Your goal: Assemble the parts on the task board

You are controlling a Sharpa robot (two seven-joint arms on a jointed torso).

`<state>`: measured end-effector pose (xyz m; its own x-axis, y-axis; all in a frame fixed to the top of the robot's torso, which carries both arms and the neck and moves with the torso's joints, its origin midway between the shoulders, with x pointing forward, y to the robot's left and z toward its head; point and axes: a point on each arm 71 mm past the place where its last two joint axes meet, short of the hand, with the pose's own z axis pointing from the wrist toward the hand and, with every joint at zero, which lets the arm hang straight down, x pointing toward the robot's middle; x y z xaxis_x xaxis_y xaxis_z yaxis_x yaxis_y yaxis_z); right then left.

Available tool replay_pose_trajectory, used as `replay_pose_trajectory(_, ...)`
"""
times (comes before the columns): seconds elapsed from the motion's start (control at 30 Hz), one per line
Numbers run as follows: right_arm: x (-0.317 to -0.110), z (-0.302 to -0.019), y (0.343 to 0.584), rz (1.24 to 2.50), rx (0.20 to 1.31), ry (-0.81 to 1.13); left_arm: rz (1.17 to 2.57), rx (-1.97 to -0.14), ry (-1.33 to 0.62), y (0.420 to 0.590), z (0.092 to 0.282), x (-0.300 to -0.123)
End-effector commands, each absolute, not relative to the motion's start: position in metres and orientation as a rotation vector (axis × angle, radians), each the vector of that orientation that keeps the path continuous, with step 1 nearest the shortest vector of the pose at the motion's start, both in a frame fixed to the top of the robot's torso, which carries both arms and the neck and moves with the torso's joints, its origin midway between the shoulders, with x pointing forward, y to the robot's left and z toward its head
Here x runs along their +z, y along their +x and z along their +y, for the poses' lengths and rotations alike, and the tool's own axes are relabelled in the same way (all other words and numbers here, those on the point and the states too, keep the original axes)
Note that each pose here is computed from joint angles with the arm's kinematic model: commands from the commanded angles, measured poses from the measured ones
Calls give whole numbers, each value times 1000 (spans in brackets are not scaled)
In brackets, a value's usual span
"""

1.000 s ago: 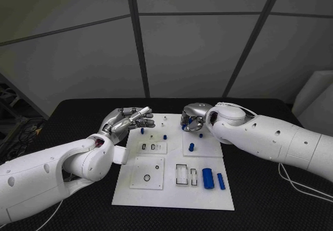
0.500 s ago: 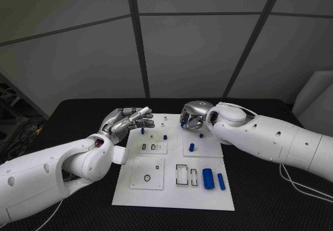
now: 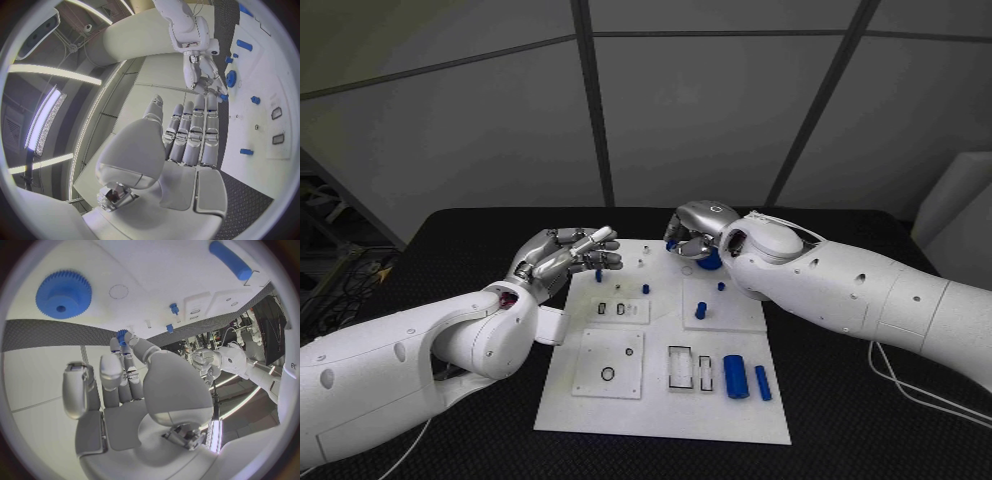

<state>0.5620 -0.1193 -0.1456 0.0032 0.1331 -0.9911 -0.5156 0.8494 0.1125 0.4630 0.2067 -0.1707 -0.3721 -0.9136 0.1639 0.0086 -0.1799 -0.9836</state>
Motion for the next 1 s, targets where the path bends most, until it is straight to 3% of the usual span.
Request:
replay_pose_trajectory(0.03,-139,-115,565,1423,547,-308,1365,-1661,-1088,463,205,-169)
replay_pose_trajectory(1.0,-138,-84,574,1452,571,-348,1360,-1678,-1075,464,201,-159)
